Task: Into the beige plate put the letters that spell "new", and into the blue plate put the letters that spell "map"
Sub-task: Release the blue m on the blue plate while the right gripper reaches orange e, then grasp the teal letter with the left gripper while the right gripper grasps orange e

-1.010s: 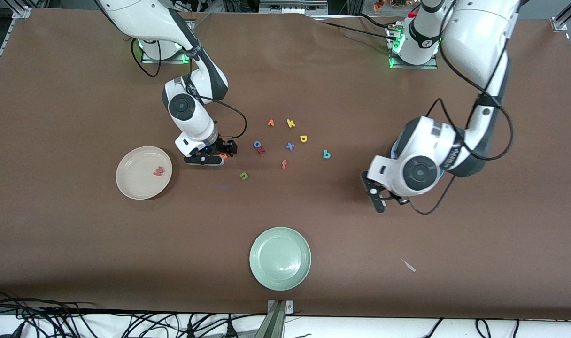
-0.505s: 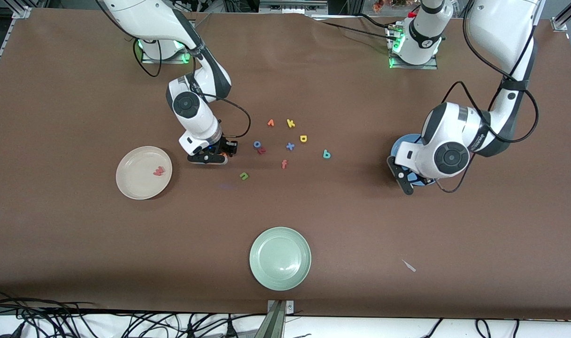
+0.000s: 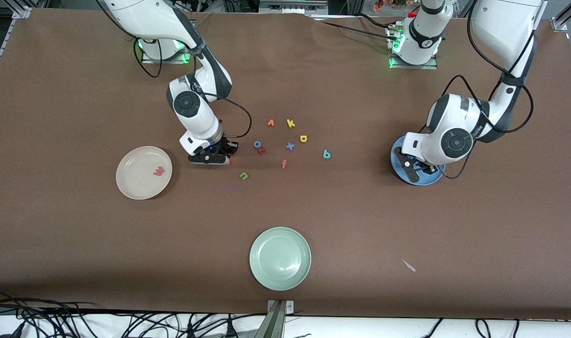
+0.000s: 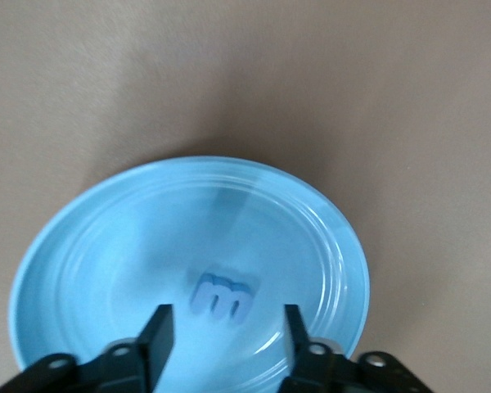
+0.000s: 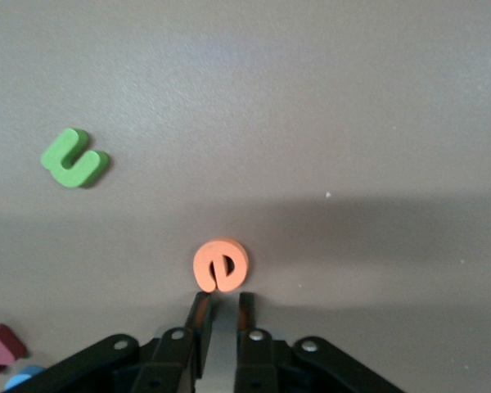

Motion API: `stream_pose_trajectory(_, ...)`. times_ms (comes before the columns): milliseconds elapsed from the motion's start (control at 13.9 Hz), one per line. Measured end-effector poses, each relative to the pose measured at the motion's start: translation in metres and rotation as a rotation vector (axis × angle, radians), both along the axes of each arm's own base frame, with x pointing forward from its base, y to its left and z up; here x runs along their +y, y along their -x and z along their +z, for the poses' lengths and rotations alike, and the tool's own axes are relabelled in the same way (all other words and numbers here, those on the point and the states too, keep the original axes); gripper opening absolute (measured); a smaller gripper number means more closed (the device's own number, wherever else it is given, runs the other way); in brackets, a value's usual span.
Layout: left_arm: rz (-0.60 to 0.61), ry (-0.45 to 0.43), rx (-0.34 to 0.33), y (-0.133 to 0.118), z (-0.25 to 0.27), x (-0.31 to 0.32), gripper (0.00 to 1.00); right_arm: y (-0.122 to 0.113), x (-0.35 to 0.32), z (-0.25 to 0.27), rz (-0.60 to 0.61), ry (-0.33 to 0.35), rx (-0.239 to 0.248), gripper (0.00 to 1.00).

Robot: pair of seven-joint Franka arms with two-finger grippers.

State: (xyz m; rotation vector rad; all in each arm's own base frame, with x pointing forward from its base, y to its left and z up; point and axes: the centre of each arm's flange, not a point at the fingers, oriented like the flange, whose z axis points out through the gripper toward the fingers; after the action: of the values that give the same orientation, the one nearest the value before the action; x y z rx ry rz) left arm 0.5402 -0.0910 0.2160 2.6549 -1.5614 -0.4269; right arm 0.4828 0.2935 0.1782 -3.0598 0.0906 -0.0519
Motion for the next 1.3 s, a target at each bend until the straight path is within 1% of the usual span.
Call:
stream_pose_trajectory(72, 0.000, 0.005, -0.012, -0.002, 0.007, -0.004, 0.81, -0.001, 0.000, 0.001, -0.001, -0.001, -0.002, 0.19)
stream_pose_trajectory(144, 0.011, 0.020, -0.017, -0.003, 0.012, -0.011, 0.90, -0.002, 0.001, 0.002, -0.003, -0.002, -0.003, 0.19)
stream_pose_trajectory(216, 0.025, 0.051, -0.014, -0.002, 0.016, -0.022, 1.00, -0.003, 0.001, 0.002, -0.003, -0.002, -0.004, 0.19)
stream_pose_trajectory(289, 0.043, 0.073, -0.011, -0.001, 0.018, -0.035, 1.00, -0.003, 0.001, 0.003, -0.003, -0.001, -0.001, 0.19)
stream_pose_trajectory(361, 0.078, 0.085, -0.009, 0.002, 0.019, -0.048, 1.00, -0.004, 0.002, 0.003, -0.002, 0.004, 0.010, 0.23)
stream_pose_trajectory(433, 0.125, 0.093, -0.008, 0.004, 0.021, -0.062, 1.00, -0.006, 0.004, 0.005, -0.001, 0.007, 0.020, 0.24)
stream_pose_trajectory(505, 0.177, 0.096, -0.011, 0.006, 0.025, -0.077, 1.00, -0.008, 0.006, 0.009, 0.001, 0.010, 0.029, 0.29)
stream_pose_trajectory(577, 0.229, 0.091, -0.019, 0.007, 0.029, -0.090, 1.00, -0.011, 0.008, 0.012, 0.002, 0.011, 0.034, 0.37)
stream_pose_trajectory(794, 0.411, 0.066, -0.045, 0.007, 0.042, -0.130, 1.00, -0.017, 0.008, 0.017, 0.000, 0.011, 0.036, 0.68)
stream_pose_trajectory(866, 0.484, 0.048, -0.048, 0.010, 0.042, -0.148, 1.00, -0.018, 0.007, 0.016, 0.001, 0.013, 0.036, 0.74)
stream_pose_trajectory(1010, 0.639, 0.008, -0.055, 0.022, 0.037, -0.194, 1.00, -0.020, 0.002, 0.012, 0.000, 0.017, 0.041, 0.75)
stream_pose_trajectory(1154, 0.770, 0.000, -0.079, 0.039, 0.024, -0.241, 1.00, -0.022, -0.004, 0.006, -0.001, 0.024, 0.047, 0.75)
stream_pose_trajectory(1299, 0.836, 0.006, -0.090, 0.057, 0.002, -0.274, 0.98, -0.026, -0.006, 0.002, -0.003, 0.025, 0.049, 0.75)
